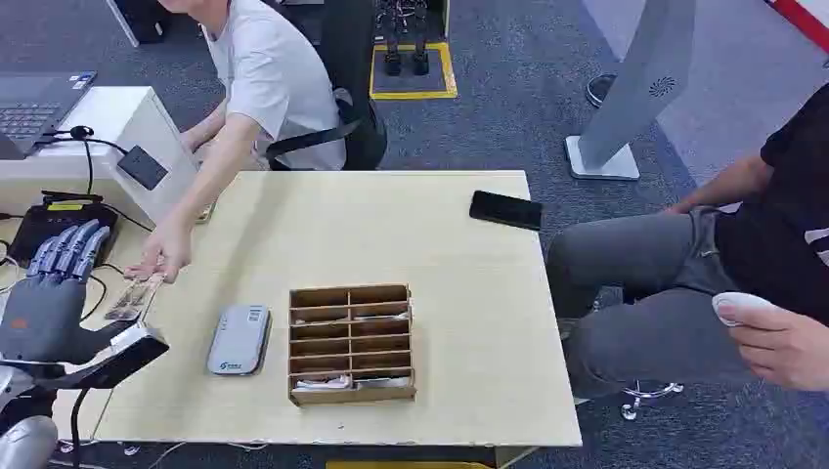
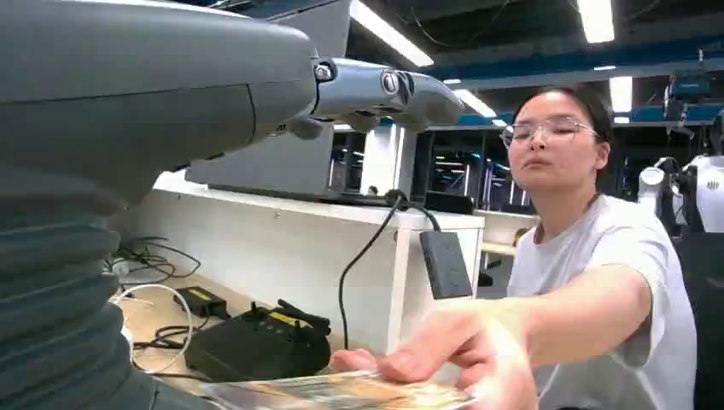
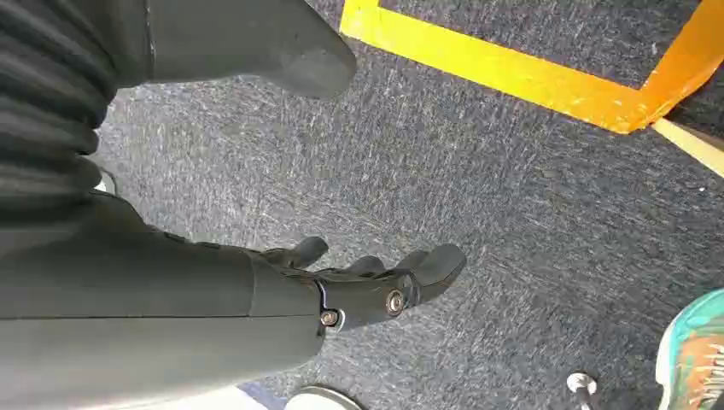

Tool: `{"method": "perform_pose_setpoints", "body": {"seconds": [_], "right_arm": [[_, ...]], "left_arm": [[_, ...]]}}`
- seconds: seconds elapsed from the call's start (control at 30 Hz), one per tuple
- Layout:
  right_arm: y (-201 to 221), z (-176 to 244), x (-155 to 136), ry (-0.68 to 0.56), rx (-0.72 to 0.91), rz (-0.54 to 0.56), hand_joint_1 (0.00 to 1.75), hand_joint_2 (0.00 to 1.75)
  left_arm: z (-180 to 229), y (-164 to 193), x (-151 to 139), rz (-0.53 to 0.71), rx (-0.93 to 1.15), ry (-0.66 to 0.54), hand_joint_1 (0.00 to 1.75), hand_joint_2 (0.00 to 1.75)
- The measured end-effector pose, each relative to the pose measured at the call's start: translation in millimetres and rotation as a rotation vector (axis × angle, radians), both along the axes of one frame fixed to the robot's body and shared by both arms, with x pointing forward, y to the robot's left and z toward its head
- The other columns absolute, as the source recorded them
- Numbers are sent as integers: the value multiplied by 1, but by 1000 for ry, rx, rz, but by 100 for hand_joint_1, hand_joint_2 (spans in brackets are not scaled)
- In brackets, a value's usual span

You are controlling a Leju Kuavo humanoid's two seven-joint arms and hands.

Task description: Pass the card to the sensor for recognition and then transmit it.

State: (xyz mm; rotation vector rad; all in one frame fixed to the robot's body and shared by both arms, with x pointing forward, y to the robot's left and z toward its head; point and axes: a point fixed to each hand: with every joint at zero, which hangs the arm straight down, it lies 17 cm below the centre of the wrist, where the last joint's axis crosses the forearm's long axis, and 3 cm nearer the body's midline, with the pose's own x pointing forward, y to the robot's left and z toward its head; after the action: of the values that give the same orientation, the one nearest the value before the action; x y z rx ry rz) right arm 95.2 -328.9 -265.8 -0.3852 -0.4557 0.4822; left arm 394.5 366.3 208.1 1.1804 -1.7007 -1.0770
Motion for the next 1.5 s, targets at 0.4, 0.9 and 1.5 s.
{"method": "perform_pose_setpoints", "body": {"seconds": [0.4,0.9,1.5], "right_arm": [[0,0,0,0,0,0,0,175],[-1,0,0,2,-3,0,0,175],[-3,0,-2,7,-9,-22,0,175]], "left_arm": [[1,0,0,-2,-11,-1,169,175],[4,0,1,-2,-21,-14,175,175],[-31,-15,5,-76,-319,236,175,175]]}}
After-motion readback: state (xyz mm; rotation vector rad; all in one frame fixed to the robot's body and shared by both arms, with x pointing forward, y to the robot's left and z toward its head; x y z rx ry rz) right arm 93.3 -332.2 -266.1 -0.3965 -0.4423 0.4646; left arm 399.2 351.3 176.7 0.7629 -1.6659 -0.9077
